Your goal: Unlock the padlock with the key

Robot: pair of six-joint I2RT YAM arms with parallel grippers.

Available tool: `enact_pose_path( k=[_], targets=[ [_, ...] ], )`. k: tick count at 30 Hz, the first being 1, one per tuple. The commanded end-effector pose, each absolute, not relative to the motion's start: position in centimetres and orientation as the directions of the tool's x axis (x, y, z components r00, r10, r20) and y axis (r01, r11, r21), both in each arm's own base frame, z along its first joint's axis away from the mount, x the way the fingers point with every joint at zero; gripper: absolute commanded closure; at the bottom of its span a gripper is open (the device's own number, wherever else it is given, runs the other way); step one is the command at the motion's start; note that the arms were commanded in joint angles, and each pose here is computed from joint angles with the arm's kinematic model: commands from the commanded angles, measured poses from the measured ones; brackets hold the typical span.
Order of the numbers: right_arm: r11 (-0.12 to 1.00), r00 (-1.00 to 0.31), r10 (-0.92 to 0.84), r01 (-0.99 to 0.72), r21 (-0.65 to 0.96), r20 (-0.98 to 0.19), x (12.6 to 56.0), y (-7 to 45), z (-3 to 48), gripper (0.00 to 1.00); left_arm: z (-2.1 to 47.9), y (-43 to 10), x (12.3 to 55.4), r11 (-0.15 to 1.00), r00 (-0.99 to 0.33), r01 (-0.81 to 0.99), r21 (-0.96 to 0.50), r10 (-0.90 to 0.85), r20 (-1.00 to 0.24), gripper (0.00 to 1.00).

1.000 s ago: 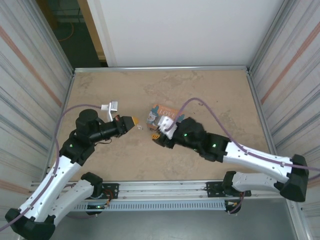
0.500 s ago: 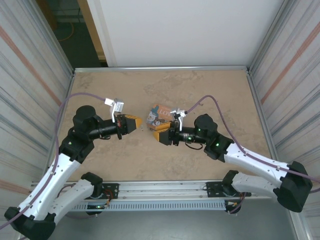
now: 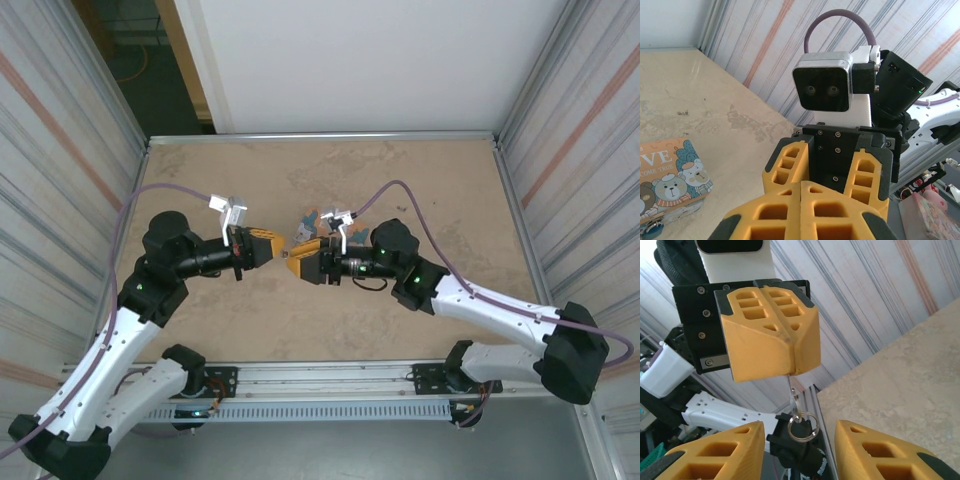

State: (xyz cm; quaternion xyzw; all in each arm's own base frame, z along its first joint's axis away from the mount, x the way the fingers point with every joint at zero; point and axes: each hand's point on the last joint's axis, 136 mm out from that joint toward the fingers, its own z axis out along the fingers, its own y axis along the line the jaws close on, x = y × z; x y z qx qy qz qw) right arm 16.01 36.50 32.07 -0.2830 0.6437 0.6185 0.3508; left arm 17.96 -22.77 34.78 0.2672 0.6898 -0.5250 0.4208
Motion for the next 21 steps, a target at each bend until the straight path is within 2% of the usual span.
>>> enact_pose_path(
  k=[1, 8, 21],
  targets=[
    [0.024, -0.573, 0.088, -0.816, 0.577, -0.815, 15.5, 37.0, 34.1, 0.62, 36.2, -22.9, 17.3, 0.274, -0.446, 0.850, -0.449, -0.077, -0.892, 1.00],
    [0.016, -0.571, 0.081, -0.819, 0.573, -0.817, 15.5, 37.7, 34.4, 0.68, 36.1, -22.9, 17.3, 0.271, -0.454, 0.847, -0.456, -0.076, -0.888, 1.00],
    [0.053, -0.580, 0.077, -0.810, 0.584, -0.811, 15.7, 37.4, 33.4, 0.94, 36.0, -22.7, 17.4, 0.285, -0.453, 0.842, -0.457, -0.087, -0.887, 1.00]
  ],
)
